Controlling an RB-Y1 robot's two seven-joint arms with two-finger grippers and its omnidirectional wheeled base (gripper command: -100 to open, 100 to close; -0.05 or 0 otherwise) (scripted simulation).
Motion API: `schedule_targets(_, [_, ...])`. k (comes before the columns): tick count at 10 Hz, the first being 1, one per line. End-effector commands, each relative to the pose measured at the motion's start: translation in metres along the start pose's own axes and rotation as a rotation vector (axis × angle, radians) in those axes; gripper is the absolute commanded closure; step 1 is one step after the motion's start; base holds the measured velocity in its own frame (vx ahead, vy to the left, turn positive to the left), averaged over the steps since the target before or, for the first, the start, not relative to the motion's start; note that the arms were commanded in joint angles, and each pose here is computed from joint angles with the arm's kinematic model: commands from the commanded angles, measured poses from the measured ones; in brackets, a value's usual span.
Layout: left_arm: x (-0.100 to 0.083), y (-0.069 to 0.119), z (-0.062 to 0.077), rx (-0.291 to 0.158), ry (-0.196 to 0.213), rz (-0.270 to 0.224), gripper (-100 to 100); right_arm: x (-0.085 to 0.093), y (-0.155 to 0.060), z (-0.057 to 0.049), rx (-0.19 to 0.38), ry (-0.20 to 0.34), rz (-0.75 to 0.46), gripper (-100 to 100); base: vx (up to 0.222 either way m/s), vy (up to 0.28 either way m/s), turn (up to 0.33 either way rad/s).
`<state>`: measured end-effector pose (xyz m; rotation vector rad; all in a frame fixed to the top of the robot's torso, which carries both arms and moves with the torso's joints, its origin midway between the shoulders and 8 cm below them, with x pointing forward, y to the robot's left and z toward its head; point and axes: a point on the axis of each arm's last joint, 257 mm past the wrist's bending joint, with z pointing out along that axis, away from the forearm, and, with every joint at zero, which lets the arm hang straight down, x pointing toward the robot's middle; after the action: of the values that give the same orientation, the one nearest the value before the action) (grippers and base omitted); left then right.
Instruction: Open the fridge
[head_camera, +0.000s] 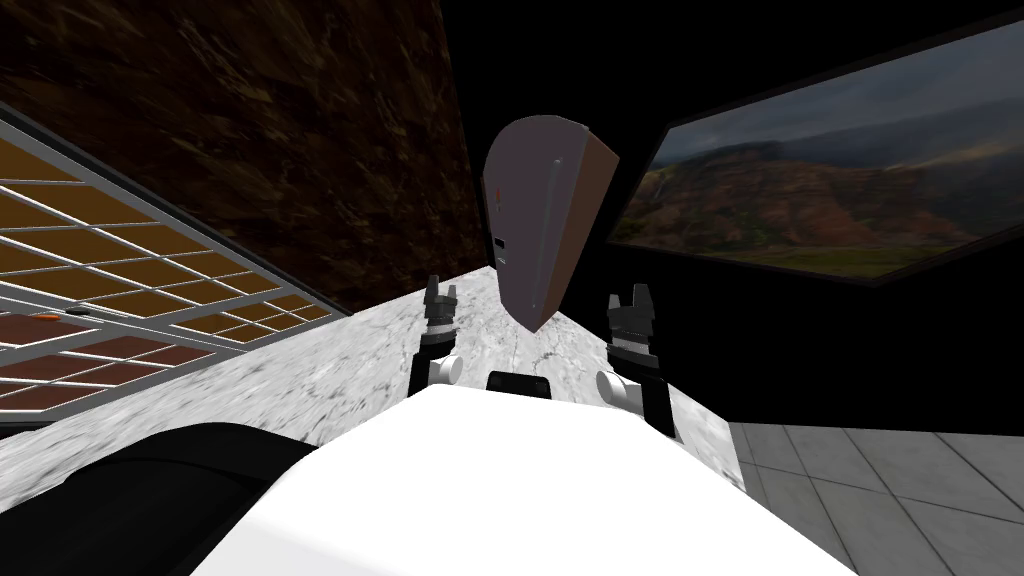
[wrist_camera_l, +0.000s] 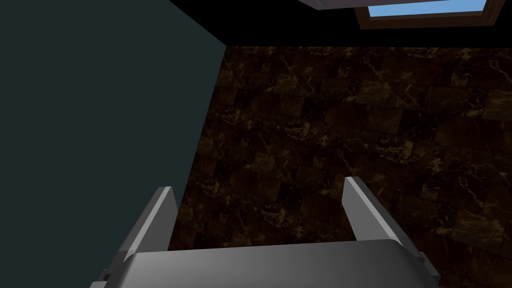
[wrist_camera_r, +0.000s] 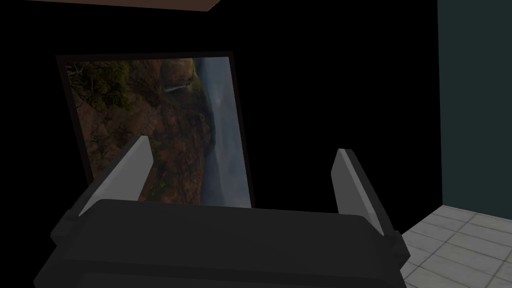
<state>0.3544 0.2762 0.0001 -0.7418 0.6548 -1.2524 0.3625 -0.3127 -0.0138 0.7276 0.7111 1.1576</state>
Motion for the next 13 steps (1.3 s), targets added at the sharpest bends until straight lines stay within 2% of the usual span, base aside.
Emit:
schedule_targets(1, [0.000, 0.000, 0.000, 0.000, 0.000, 0.000, 0, 0.000, 0.000, 0.000, 0.000, 0.000, 0.000, 0, 0.000, 0.000, 0.000])
schedule_targets(9, [0.000, 0.000, 0.000, 0.000, 0.000, 0.000, 0, 0.000, 0.000, 0.000, 0.000, 0.000, 0.000, 0, 0.000, 0.000, 0.000])
schedule_targets(10, [0.000, 0.000, 0.000, 0.000, 0.000, 0.000, 0, 0.004, -0.002, 0.002, -0.001, 0.022, 0.046, -100, 0.026, -0.014, 0.080])
schedule_targets(13, [0.000, 0.000, 0.000, 0.000, 0.000, 0.000, 0, 0.011, -0.006, 0.005, 0.000, 0.043, 0.170, -100, 0.037, -0.044, 0.099])
